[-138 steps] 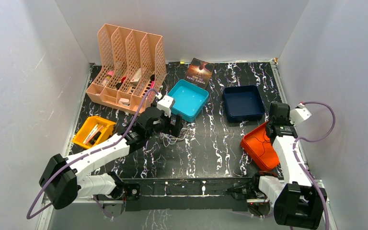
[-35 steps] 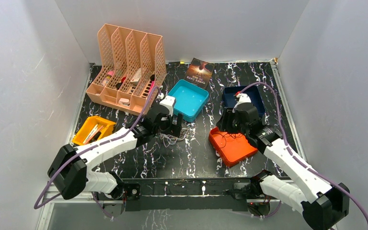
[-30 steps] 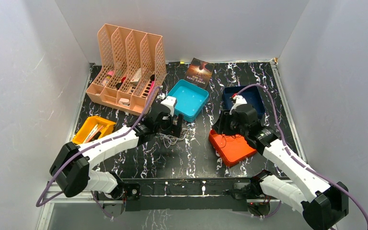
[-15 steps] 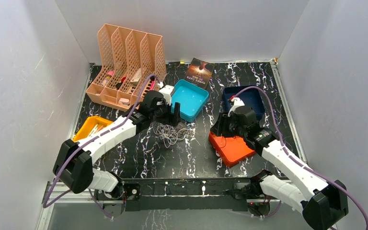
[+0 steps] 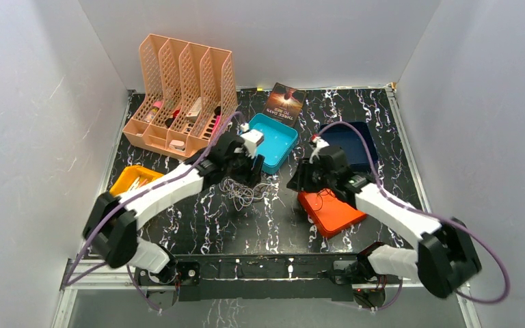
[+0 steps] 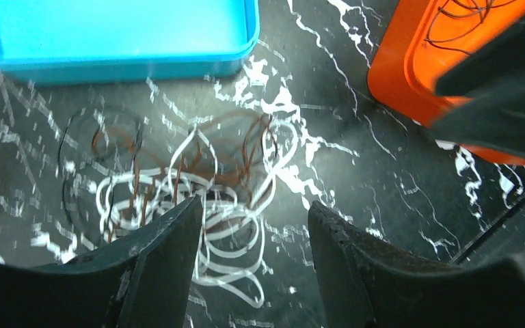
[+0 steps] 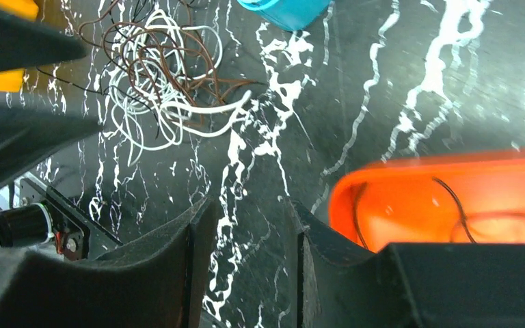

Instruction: Untangle the cables

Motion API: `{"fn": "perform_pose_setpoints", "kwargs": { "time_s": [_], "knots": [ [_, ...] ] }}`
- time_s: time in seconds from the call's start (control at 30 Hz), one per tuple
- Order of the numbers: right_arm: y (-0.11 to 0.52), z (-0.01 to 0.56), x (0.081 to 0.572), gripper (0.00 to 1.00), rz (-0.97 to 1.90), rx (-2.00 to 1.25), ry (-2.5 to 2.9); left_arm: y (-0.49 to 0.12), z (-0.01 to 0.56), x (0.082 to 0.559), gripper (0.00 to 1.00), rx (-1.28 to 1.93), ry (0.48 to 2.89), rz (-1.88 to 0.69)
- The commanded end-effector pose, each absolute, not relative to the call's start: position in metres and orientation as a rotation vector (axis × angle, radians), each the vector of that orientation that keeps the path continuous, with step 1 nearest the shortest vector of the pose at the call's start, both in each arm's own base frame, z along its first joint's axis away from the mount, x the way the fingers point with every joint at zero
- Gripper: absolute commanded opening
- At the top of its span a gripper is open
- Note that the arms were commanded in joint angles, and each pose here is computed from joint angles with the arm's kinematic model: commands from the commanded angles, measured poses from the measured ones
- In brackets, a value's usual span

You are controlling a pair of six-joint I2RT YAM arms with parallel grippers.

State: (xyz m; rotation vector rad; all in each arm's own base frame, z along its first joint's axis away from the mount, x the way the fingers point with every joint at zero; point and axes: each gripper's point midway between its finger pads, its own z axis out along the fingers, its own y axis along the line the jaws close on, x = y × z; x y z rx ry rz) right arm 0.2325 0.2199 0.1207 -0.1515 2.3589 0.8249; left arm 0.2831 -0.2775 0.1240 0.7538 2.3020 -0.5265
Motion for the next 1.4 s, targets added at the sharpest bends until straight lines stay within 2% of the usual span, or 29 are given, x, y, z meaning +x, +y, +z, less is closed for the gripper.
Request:
{"fn": "perform_pose_setpoints", "kwargs": {
  "time_s": [0.0, 0.13, 0.23, 0.5, 0.87, 0.97, 1.2, 1.27, 1.33, 1.37],
  "knots": [
    [0.268, 0.15, 0.263, 0.49, 0.95, -0.257, 2.236, -0.256, 0.166, 0.269, 0.59, 0.544, 2.186, -0.58],
    [0.289, 0.144, 0.277, 0.49, 0.967, -0.318, 2.248, -0.235, 0.169, 0.26, 0.62, 0.389, 2.148, -0.574],
    [0.302, 0.139, 0.285, 0.49, 0.981, -0.34, 2.257, -0.22, 0.168, 0.256, 0.69, 0.309, 2.136, -0.545],
    [0.323, 0.116, 0.3, 0.49, 0.98, -0.38, 2.298, -0.207, 0.165, 0.254, 0.76, 0.286, 2.154, -0.486],
    [0.344, 0.097, 0.303, 0.47, 1.018, -0.455, 2.332, -0.2, 0.164, 0.253, 0.79, 0.269, 2.151, -0.461],
    [0.348, 0.086, 0.303, 0.43, 1.009, -0.471, 2.357, -0.199, 0.164, 0.254, 0.79, 0.264, 2.149, -0.453],
    [0.353, 0.093, 0.3, 0.18, 0.963, -0.512, 2.324, -0.193, 0.168, 0.254, 0.81, 0.22, 2.121, -0.452],
    [0.353, 0.116, 0.297, 0.12, 0.942, -0.544, 2.262, -0.193, 0.173, 0.254, 0.86, 0.199, 2.092, -0.473],
    [0.354, 0.13, 0.293, 0.05, 0.907, -0.575, 2.223, -0.194, 0.179, 0.253, 0.97, 0.177, 2.049, -0.507],
    [0.353, 0.137, 0.29, 0.03, 0.894, -0.588, 2.205, -0.194, 0.183, 0.254, 0.98, 0.164, 2.022, -0.524]
  ]
}}
